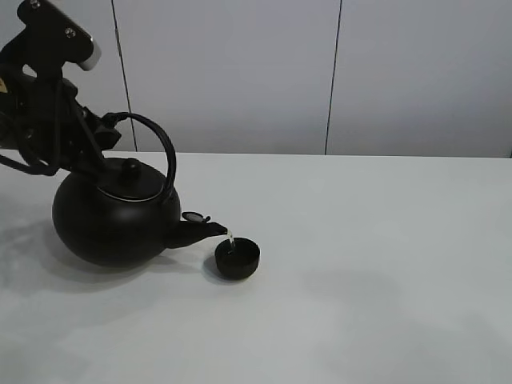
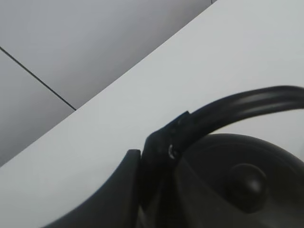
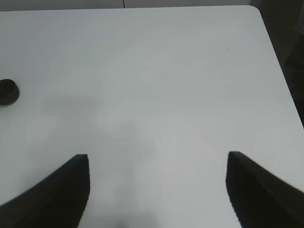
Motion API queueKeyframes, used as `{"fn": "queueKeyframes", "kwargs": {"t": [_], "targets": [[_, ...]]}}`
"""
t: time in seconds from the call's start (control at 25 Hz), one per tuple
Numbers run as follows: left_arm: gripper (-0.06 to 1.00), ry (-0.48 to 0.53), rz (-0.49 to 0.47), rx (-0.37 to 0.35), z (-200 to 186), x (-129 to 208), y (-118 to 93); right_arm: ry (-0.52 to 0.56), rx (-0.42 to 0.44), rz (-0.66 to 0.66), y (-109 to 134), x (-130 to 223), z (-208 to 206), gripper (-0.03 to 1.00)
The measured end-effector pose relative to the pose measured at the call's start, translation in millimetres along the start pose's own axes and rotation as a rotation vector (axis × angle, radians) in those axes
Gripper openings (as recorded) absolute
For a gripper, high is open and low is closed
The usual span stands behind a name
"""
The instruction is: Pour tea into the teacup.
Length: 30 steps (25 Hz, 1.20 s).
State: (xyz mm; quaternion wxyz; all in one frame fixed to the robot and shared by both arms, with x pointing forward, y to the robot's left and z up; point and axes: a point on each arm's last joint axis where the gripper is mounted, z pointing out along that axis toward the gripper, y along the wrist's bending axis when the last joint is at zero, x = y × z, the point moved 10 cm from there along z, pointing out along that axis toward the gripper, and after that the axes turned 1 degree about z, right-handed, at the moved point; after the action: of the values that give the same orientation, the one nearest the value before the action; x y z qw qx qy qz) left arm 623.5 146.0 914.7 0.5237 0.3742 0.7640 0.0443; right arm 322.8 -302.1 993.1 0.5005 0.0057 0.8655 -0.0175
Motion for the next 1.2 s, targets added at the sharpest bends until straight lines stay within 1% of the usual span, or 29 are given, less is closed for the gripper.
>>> {"fn": "queueKeyframes", "kwargs": {"t": [0.12,0.24,0.36,0.44,0.56,0.68,0.84,1.0,1.2], "targets": [[0.11,0.002,-0.087,-0.004,0,0,1,0.0,0.0,0.0,0,0,0,0.55],[0.11,0.002,-0.201,-0.004,0,0,1,0.0,0.0,0.0,0,0,0,0.55],[0.11,-0.016,-0.294,-0.016,-7,-1,4,0.0,0.0,0.0,0,0,0,0.55],[0.11,-0.049,-0.326,-0.041,-19,-2,12,0.0,0.0,0.0,0,0,0,0.55],[0.11,-0.103,-0.371,-0.109,-40,0,33,0.001,0.0,0.0,0,0,0,0.55],[0.11,-0.121,-0.4,-0.176,-57,14,49,0.001,0.0,0.0,0,0,0,0.55],[0.11,-0.084,-0.426,-0.24,-70,46,60,0.001,0.0,0.0,0,0,0,0.55],[0.11,-0.059,-0.434,-0.269,-77,66,64,0.001,0.0,0.0,0,0,0,0.55],[0.11,-0.091,-0.45,-0.284,-81,69,66,0.001,0.0,0.0,0,0,0,0.55]]}}
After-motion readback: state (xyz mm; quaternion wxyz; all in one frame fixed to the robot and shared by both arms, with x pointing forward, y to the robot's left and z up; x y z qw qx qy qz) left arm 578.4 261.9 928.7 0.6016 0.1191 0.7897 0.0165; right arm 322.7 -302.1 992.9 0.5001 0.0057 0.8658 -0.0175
